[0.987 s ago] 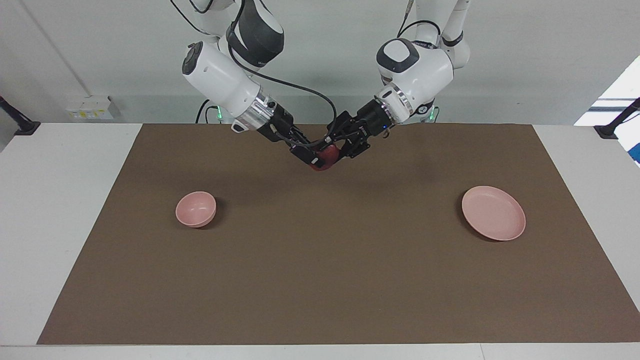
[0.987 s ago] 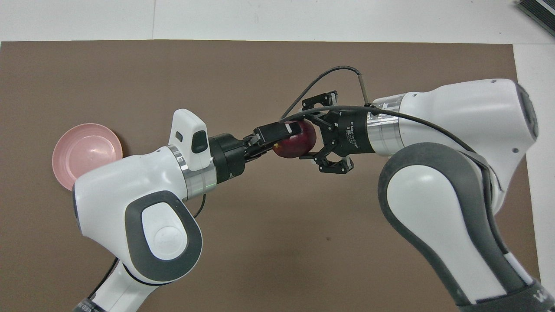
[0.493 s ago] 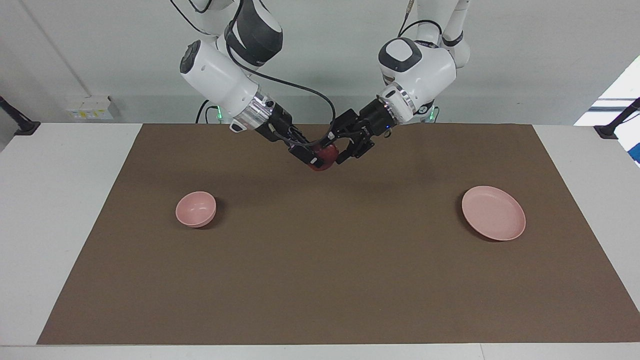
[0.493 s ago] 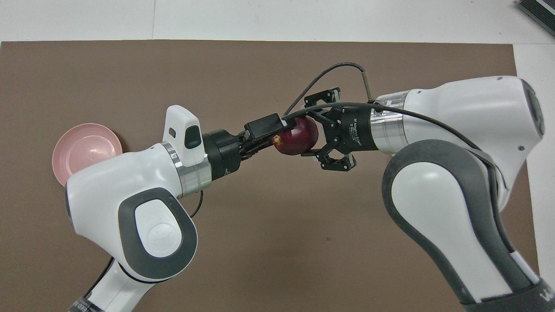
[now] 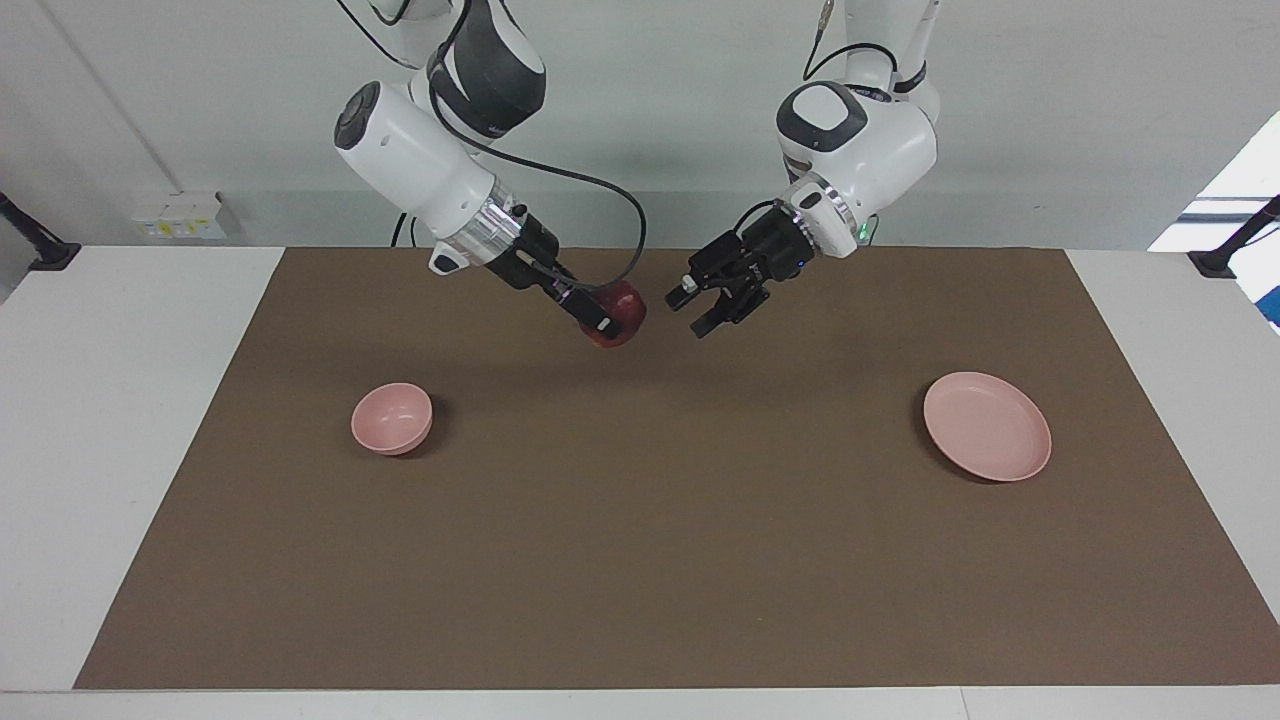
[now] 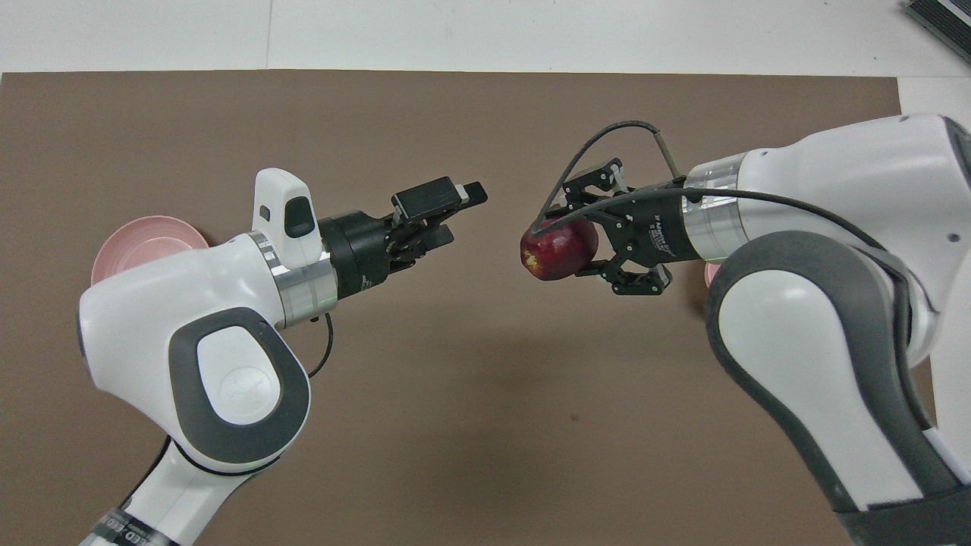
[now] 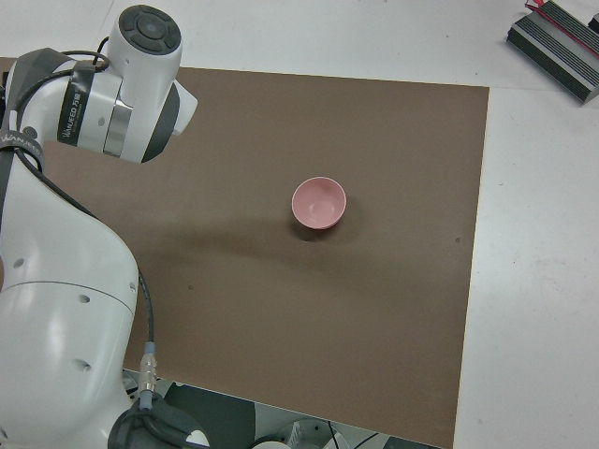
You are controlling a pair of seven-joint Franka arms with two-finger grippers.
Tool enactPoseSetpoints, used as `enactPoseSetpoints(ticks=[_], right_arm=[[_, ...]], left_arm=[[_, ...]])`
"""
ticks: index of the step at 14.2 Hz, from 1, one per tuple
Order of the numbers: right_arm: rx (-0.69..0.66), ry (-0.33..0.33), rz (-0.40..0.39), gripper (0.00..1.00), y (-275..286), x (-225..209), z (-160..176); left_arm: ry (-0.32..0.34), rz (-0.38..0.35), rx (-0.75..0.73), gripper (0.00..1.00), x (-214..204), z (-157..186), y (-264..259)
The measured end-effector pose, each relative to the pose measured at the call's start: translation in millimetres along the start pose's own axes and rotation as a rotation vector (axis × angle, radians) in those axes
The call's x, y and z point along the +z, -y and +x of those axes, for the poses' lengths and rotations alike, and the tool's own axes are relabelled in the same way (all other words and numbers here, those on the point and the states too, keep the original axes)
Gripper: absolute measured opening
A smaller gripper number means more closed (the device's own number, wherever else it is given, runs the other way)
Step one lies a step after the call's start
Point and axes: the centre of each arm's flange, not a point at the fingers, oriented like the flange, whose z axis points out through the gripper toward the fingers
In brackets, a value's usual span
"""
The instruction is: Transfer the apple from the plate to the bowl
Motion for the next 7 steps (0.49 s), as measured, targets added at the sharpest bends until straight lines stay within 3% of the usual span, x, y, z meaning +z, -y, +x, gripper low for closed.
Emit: enactPoseSetpoints(ticks=[3, 5, 7], right_arm=[[-0.167, -0.086, -0.099, 0.77, -19.8, -19.8, 32.4], [-0.302, -0.144, -0.187, 0.77, -34.7, -30.8, 56.2], [-0.468, -0.183, -0.286, 0.77, -55.1, -40.7, 86.1]], left_arm=[[0.090, 0.117, 0.076, 1.00, -8.7, 14.1, 10.8], [0.143, 0.261, 0.148, 1.00, -14.6, 20.7, 21.8], [0.237, 0.426, 0.226, 1.00, -25.4, 26.8, 36.8]])
